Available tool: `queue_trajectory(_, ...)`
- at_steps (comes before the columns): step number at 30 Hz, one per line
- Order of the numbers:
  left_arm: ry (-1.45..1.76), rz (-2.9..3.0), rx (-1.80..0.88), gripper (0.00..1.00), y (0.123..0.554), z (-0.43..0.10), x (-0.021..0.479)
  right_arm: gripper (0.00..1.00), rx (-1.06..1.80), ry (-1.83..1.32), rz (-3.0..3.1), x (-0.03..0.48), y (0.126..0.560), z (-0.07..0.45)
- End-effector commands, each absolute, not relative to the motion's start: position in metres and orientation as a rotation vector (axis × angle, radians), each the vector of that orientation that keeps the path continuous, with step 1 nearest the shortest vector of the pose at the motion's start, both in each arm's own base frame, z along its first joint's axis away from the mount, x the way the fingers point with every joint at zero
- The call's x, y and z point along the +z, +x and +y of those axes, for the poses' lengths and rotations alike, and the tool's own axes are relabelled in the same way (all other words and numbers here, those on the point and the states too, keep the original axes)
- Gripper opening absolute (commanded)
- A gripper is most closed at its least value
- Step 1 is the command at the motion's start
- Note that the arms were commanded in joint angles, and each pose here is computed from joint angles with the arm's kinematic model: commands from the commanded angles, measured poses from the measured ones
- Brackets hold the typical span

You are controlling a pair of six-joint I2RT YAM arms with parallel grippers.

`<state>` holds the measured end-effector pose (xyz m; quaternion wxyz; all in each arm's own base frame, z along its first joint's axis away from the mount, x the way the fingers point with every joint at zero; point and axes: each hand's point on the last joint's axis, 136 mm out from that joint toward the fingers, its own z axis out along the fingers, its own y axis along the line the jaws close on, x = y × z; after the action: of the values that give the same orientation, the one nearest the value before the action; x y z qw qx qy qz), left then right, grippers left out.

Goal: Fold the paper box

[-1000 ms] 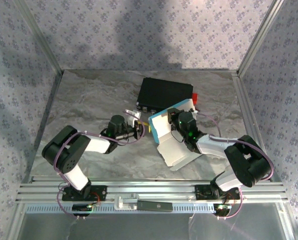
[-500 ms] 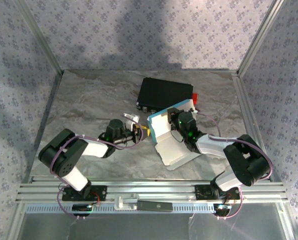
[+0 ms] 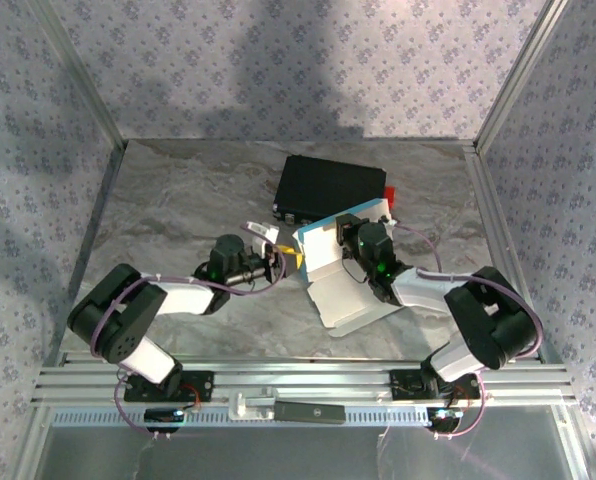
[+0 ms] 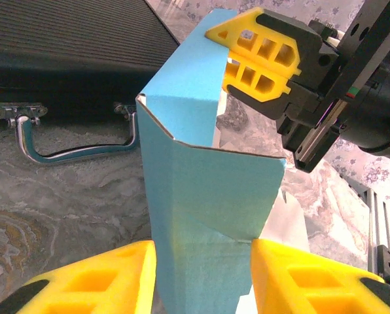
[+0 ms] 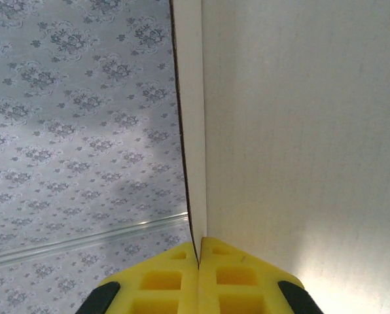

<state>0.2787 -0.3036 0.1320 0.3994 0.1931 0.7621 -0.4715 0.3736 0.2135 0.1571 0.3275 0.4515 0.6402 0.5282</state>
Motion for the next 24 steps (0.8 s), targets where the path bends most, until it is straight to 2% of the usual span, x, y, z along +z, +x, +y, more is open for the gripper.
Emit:
queue_trajectory(1,0.534,1.906,-1.177,0.41,0.287,-0.314,0.138,0.00,1.393,1.150,1.653,0.158,0.374,0.215)
queue_trajectory(6,0.542,1.912,-1.106,0.38,0.299,-0.316,0.135,0.00,1.447,1.066,1.605,0.163,0.373,0.221)
queue_trajectory(13,0.525,1.940,-0.919,0.38,0.311,-0.303,0.123,0.00,1.556,0.922,1.532,0.172,0.368,0.233)
queue_trajectory(24,0.619,1.954,-0.805,0.40,0.295,-0.316,0.108,0.00,1.535,0.811,1.602,0.160,0.342,0.229)
